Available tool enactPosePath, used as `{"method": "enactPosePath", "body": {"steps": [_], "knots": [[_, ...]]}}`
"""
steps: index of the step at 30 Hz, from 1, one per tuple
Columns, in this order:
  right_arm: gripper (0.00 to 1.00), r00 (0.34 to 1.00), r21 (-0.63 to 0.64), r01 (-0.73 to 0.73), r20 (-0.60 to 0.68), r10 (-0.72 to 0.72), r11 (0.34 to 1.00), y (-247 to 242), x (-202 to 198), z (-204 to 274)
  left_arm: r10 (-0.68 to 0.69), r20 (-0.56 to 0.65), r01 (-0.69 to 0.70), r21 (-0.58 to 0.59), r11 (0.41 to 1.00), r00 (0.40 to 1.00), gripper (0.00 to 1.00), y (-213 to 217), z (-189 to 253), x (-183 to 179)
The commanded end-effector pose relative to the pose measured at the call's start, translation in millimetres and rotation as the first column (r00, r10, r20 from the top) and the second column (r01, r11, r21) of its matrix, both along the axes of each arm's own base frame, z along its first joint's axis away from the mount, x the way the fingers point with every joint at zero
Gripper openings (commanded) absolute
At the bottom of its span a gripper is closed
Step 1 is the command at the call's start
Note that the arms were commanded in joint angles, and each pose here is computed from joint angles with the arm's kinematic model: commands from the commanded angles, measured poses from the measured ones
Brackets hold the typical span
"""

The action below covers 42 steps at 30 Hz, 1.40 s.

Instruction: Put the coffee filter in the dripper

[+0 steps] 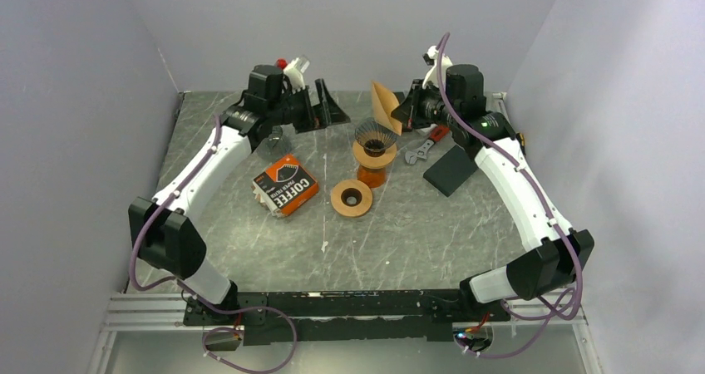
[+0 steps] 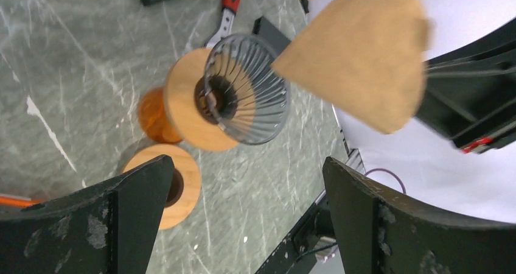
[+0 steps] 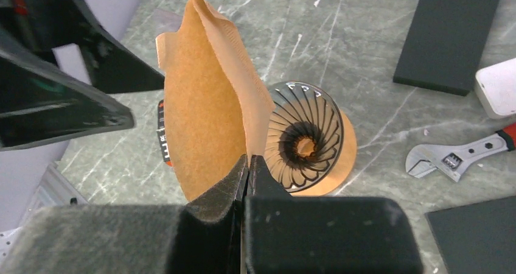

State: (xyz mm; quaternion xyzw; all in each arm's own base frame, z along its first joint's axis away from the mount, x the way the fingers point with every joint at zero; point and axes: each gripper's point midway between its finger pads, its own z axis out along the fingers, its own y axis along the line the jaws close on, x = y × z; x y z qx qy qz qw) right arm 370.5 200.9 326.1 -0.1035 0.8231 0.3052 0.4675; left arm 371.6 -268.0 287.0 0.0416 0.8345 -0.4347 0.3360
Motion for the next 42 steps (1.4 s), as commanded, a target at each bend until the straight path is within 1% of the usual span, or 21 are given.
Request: {"method": "enactPosePath", "body": {"steps": [1,3,8,12,15,18,20,22,26,28,29,32,34,36,42], "knots": [[0.0,0.998,-0.049,0.049,0.03,-0.047,0.998,-11.8,2.6,0.4,0.049,0.089,-0.051,0.025,0.998,0.995,1.0,-12.9,39.8,7.1],[0.0,0.998,-0.058,0.05,0.029,-0.048,0.997,-11.4,3.1,-1.4,0.059,0.118,-0.066,0.057,0.996,0.991,1.0,-17.5,44.6,7.9],[0.0,0.998,-0.117,0.054,0.03,-0.051,0.992,-4.5,2.6,-9.1,0.071,0.182,-0.087,0.082,0.993,0.981,1.0,-29.5,56.4,9.2],[0.0,0.996,-0.196,0.079,0.058,-0.069,0.977,2.1,-0.7,-11.3,0.035,0.186,-0.055,0.101,0.993,0.982,1.0,-44.9,57.2,7.0],[0.0,0.993,-0.236,0.102,0.083,-0.084,0.966,4.4,-2.1,-9.9,0.046,0.168,-0.069,0.132,0.989,0.985,1.0,-47.6,52.2,8.6],[0.0,0.991,-0.247,0.111,0.098,-0.089,0.963,7.4,-4.6,-8.4,0.078,0.158,-0.102,0.154,0.983,0.984,1.0,-47.5,45.7,11.7],[0.0,0.99,-0.238,0.111,0.109,-0.088,0.965,10.0,-6.0,-6.0,0.093,0.148,-0.117,0.163,0.98,0.985,0.98,-47.3,40.8,13.6],[0.0,0.99,-0.23,0.108,0.113,-0.084,0.967,11.6,-7.0,-4.8,0.095,0.14,-0.118,0.171,0.978,0.986,0.93,-48.4,35.7,14.9],[0.0,0.99,-0.228,0.109,0.113,-0.085,0.967,11.6,-7.3,-4.0,0.107,0.117,-0.13,0.209,0.969,0.987,0.89,-46.8,24.1,17.3],[0.0,0.99,-0.221,0.106,0.11,-0.083,0.97,12.6,-7.9,-3.8,0.109,0.125,-0.136,0.228,0.964,0.986,0.85,-45.1,17.6,19.0],[0.0,0.991,-0.215,0.105,0.109,-0.083,0.971,13.4,-8.1,-3.1,0.114,0.13,-0.143,0.24,0.96,0.985,0.82,-43.2,14.7,20.5],[0.0,0.992,-0.2,0.087,0.103,-0.067,0.976,17.1,-9.2,-2.8,0.136,0.133,-0.168,0.273,0.947,0.982,0.79,-36.8,9.1,23.2],[0.0,0.994,-0.182,0.065,0.098,-0.048,0.981,21.5,-11.3,-1.8,0.135,0.14,-0.169,0.267,0.949,0.981,0.78,-37.6,9.7,24.0],[0.0,0.995,-0.171,0.05,0.089,-0.035,0.984,24.8,-11.7,-2.6,0.119,0.151,-0.154,0.242,0.958,0.981,0.73,-42.4,12.2,24.1],[0.0,0.998,-0.134,0.021,0.068,-0.012,0.991,34.0,-11.8,-3.2,0.061,0.144,-0.086,0.17,0.982,0.988,0.75,-63.5,21.6,23.1]]}}
